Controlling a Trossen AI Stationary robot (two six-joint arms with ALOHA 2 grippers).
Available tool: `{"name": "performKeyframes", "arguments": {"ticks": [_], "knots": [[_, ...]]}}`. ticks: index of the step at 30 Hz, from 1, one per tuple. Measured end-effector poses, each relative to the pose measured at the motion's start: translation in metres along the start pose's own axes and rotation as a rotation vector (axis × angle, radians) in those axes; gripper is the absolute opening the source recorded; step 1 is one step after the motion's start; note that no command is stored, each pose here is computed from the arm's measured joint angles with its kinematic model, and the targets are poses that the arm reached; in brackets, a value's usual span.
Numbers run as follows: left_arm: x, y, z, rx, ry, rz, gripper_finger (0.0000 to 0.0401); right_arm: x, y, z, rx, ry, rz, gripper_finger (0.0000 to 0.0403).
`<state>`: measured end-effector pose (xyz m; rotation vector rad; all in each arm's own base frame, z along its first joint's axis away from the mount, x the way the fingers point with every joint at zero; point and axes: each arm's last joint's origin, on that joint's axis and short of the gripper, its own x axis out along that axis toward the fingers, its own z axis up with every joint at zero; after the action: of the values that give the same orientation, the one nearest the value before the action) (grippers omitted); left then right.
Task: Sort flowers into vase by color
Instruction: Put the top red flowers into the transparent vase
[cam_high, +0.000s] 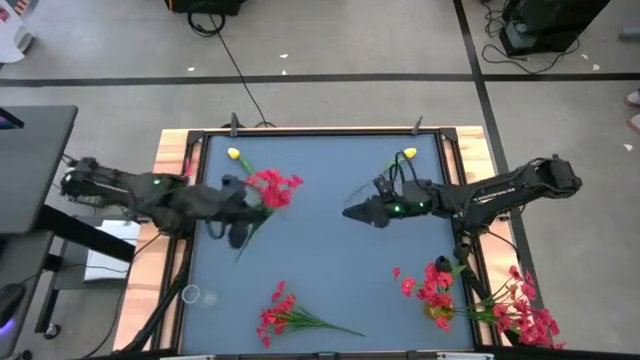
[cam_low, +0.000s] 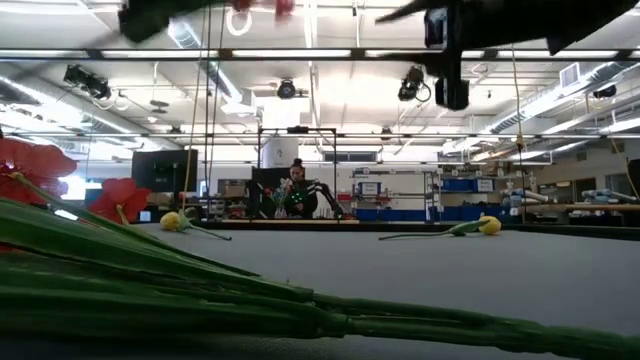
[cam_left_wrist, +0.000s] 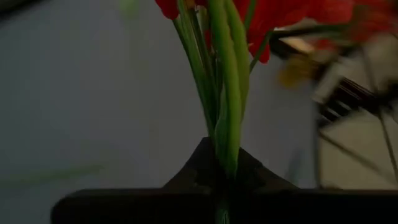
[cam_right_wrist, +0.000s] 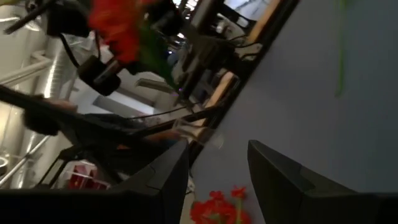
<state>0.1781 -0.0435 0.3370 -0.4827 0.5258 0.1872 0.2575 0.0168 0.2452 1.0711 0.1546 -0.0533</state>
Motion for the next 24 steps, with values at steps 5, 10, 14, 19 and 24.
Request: {"name": "performKeyframes", "arguments": {"ticks": [5, 10, 14, 19, 24], "knots": [[-0.027, -0.031, 0.004, 0.222, -0.018, -0.171, 0.0013, 0.000, 0.016, -0.020, -0.008, -0.015, 0.065, 0.0173], [-0.042, -0.050, -0.003, 0.358, -0.033, -0.310, 0.0013, -0.001, 0.024, -0.034, -0.017, -0.056, 0.074, 0.0174], [-0.057, -0.059, -0.005, 0.464, -0.112, -0.408, 0.0013, -0.002, 0.025, -0.038, -0.008, -0.129, 0.034, 0.0174], [-0.080, -0.067, -0.010, 0.534, -0.182, -0.534, 0.0013, -0.003, 0.023, -0.036, 0.123, -0.247, -0.015, 0.0174], [-0.104, -0.069, -0.027, 0.589, -0.129, -0.646, 0.0009, -0.003, 0.021, -0.031, 0.245, -0.344, -0.041, 0.0174]]}}
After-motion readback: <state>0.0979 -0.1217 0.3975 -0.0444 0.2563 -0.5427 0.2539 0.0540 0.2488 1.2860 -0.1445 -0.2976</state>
